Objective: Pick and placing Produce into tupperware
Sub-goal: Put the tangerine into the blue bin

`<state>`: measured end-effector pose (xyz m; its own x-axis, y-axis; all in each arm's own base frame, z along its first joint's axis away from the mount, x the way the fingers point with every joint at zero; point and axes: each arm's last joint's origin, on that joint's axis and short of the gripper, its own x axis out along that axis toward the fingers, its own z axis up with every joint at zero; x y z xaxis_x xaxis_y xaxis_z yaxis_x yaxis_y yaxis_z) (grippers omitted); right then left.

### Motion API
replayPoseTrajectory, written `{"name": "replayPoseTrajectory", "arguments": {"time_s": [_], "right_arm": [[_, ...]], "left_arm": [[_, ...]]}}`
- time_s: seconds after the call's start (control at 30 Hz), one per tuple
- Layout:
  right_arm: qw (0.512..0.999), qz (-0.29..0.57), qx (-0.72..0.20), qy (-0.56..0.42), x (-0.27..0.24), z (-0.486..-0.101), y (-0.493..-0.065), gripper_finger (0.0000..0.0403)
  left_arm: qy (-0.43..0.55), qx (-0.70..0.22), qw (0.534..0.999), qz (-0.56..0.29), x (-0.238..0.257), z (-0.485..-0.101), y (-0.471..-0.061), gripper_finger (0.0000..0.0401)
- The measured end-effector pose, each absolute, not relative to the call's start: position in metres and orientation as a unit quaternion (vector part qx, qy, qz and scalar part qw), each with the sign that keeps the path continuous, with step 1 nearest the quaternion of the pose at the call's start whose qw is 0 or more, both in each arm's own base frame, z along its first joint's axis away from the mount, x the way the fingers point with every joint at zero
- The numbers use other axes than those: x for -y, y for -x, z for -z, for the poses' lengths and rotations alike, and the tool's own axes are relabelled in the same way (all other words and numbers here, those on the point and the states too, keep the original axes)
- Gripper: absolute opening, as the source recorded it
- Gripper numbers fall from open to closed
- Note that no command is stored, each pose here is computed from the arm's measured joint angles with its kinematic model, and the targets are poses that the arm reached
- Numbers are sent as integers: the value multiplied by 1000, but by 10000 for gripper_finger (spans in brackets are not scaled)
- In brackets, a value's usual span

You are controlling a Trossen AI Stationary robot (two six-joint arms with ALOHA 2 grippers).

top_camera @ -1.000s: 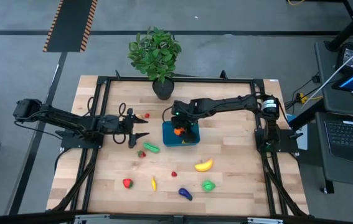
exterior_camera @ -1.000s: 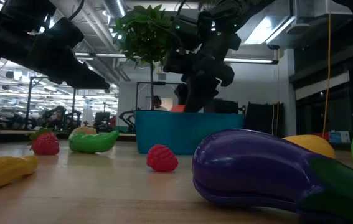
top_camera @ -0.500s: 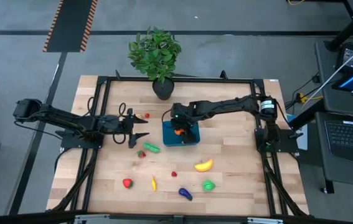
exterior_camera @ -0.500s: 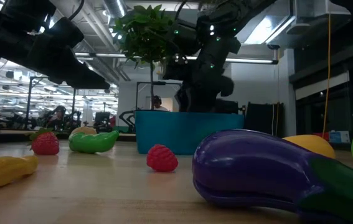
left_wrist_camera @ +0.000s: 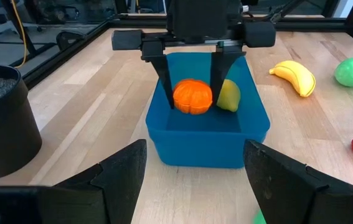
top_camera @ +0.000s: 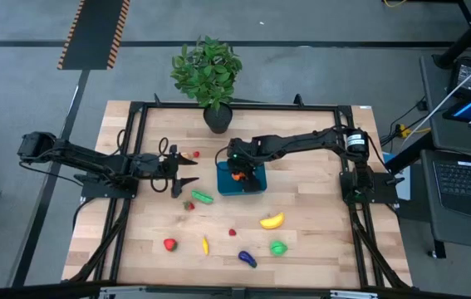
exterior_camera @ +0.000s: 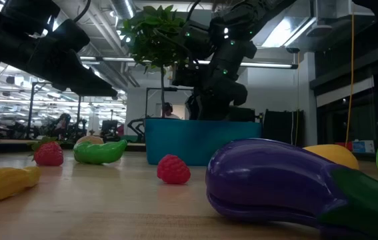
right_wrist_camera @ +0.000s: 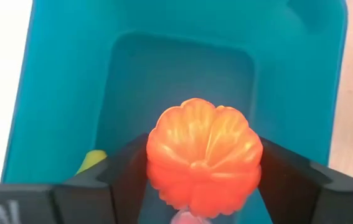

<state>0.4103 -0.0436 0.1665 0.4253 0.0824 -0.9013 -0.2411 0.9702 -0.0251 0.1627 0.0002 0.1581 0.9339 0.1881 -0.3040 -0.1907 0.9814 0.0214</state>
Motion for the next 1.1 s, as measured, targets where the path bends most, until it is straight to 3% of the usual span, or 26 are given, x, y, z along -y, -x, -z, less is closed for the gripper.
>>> {"name": "replayPoseTrajectory", "arguments": {"time_s": [1.1], "right_arm": [[846, -52, -526, 69, 43, -168, -413, 266]], "left_arm": [[5, -155, 983, -96, 0, -158, -163, 261]]}}
